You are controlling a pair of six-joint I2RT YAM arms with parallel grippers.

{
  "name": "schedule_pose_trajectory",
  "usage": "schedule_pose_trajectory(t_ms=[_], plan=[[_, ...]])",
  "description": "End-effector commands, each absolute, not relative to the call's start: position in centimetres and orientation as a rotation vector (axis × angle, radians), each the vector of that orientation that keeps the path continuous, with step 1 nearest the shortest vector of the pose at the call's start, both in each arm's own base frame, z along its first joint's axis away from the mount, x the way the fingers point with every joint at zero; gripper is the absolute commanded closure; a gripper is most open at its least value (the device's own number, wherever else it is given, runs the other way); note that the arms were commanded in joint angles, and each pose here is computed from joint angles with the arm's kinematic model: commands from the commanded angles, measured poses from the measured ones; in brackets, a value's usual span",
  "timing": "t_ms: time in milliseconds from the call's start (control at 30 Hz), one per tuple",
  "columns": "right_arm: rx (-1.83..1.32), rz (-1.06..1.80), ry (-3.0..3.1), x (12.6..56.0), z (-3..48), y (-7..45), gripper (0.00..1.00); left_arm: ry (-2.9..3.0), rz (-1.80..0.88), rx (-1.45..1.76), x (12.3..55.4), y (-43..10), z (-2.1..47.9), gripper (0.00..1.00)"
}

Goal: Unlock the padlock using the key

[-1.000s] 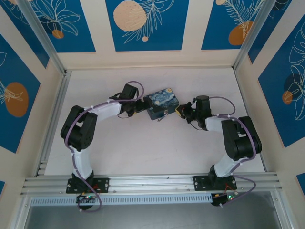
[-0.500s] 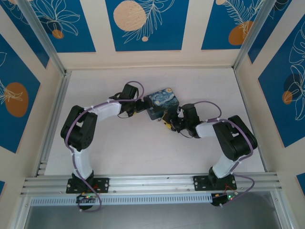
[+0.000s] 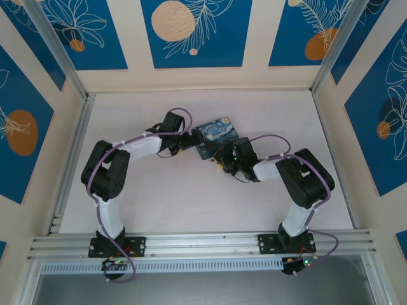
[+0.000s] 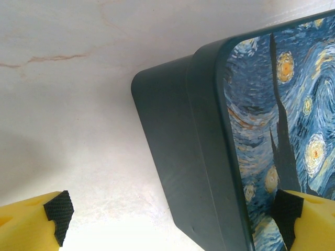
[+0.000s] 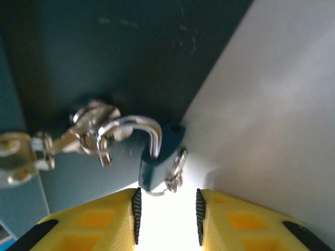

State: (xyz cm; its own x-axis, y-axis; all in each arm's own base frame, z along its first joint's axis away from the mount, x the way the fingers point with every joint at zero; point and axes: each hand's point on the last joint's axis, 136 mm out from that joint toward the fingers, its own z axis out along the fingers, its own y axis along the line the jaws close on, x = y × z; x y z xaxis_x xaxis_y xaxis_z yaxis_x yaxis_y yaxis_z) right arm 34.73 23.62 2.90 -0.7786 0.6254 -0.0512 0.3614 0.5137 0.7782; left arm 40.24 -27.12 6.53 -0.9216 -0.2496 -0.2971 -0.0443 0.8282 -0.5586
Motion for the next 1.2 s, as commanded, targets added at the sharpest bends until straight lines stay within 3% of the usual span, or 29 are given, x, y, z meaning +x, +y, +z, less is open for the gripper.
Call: schedule_pose_trajectory(t_ms=[0,133,567,667,1033,1167], plan=[[0.915,1.046,2.436,35.4,1.4,23.0,0.67,2.947,-0.560,-0.245,34.5,-24.4,-1.1,0.02],[0.946,1.024,2.442,35.9,0.6,23.3,0.70,2.949,-0.563,-0.248,34.4,-24.4,-1.2,0.02],[1.086,0.903,2.428,34.2,-0.1,20.5,0.95,2.953,-0.566,-0.253,34.4,-24.5,-1.5,0.02],[1.107,0.903,2.408,33.3,0.3,19.8,0.96,2.952,-0.567,-0.255,34.4,-24.5,-1.5,0.03],[0.869,0.921,2.408,33.9,3.3,21.6,0.68,2.950,-0.576,-0.258,34.6,-24.7,-1.6,0.03],[0.840,0.918,2.418,34.7,3.0,22.1,0.66,2.950,-0.578,-0.257,34.5,-24.7,-1.6,0.03]])
